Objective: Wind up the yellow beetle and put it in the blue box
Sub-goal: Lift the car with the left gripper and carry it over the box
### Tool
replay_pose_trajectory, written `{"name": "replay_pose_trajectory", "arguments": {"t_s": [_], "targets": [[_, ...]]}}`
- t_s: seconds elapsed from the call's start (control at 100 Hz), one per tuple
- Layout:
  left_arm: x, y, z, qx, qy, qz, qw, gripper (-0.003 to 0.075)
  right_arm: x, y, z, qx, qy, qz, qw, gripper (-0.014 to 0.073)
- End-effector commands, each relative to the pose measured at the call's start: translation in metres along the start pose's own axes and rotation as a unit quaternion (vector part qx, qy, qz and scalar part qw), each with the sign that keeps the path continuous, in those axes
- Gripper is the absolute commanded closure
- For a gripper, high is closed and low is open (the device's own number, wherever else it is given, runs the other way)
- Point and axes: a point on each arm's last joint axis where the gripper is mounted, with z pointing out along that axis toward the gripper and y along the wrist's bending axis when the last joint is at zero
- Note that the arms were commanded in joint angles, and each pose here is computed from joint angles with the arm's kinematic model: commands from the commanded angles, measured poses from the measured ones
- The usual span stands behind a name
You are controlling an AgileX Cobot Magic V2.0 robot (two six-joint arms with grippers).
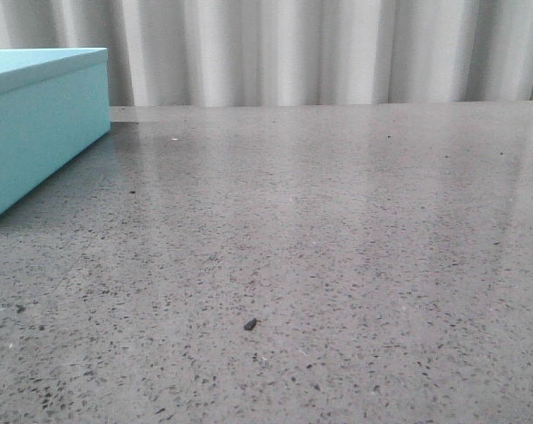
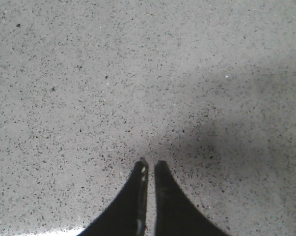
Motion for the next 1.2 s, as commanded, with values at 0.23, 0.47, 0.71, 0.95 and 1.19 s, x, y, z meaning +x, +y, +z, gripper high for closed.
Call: {"name": "replay_pose_trajectory", "arguments": {"t_s": [0.23,0.47,0.71,0.95,1.19], "targets": [[0.030,0.037,0.010,0.058,-0.023,-0.131,0.989,0.0575,-0.009,-0.003,-0.017,-0.001,-0.053,0.001,0.999,0.0636],[0.049,0.033,0.062,0.101,0.045,-0.150,0.983,0.0575,-0.009,-0.003,-0.017,-0.001,-0.053,0.001,0.999,0.0636],[0.060,0.025,0.104,0.142,0.091,-0.165,0.972,0.0575,-0.009,-0.003,-0.017,-0.001,-0.053,0.001,0.999,0.0636],[0.063,0.023,0.124,0.154,0.113,-0.185,0.964,0.0570,-0.009,-0.003,-0.017,-0.001,-0.053,0.001,0.999,0.0636],[0.063,0.022,0.127,0.161,0.112,-0.188,0.962,0.0400,-0.009,-0.003,-0.017,-0.001,-0.054,0.001,0.999,0.0636]]}}
